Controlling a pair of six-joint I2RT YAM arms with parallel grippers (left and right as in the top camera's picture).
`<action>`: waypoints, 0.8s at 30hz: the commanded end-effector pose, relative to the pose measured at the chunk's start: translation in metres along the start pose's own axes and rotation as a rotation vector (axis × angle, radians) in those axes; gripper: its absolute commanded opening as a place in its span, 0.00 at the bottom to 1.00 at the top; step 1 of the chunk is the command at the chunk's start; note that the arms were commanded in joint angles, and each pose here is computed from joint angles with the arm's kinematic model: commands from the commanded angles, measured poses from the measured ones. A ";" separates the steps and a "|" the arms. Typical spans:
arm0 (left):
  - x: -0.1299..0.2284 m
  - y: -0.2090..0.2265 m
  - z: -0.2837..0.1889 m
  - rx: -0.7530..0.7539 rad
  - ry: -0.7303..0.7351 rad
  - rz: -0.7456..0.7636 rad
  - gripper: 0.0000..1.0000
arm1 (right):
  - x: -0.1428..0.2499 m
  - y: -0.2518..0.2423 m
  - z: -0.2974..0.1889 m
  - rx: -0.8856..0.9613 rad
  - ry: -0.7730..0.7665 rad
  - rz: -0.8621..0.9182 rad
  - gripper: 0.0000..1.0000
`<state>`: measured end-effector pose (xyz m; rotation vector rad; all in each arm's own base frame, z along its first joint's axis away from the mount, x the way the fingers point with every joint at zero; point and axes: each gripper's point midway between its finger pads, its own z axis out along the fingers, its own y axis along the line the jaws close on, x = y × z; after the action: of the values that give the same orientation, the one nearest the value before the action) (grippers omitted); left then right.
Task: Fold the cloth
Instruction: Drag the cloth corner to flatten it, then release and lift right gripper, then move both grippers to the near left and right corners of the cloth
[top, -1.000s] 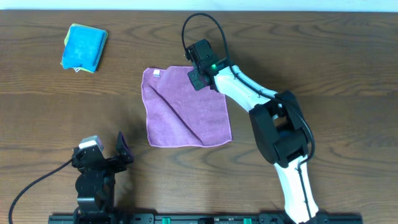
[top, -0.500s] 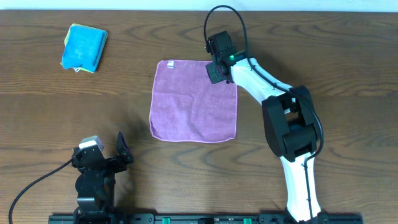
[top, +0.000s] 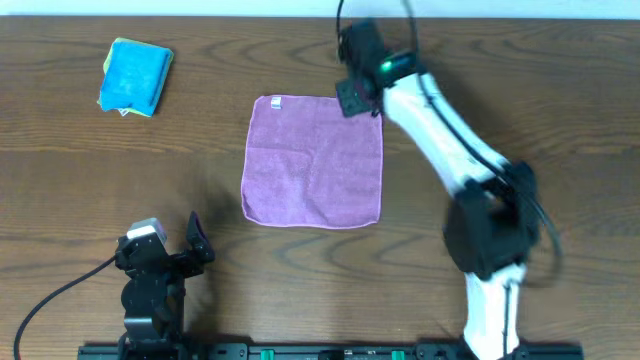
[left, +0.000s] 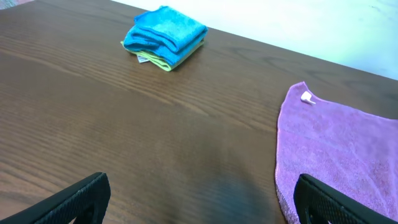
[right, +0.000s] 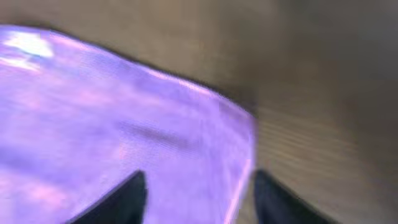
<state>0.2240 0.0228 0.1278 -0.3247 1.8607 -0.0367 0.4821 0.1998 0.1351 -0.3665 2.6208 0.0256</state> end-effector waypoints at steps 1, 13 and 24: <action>0.009 0.005 0.003 -0.021 0.018 0.006 0.95 | -0.027 0.003 -0.113 -0.037 -0.166 0.006 0.89; 0.007 0.000 0.003 0.004 0.010 -0.003 0.95 | 0.124 0.024 -0.217 -0.130 0.094 -0.091 0.92; 0.015 -0.018 0.002 0.111 0.053 -0.015 0.95 | 0.266 0.023 -0.187 -0.279 0.103 -0.088 0.91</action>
<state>0.2255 0.0091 0.1278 -0.2729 1.8707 -0.1139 0.1823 0.1335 0.1816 -0.5848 2.6987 0.2306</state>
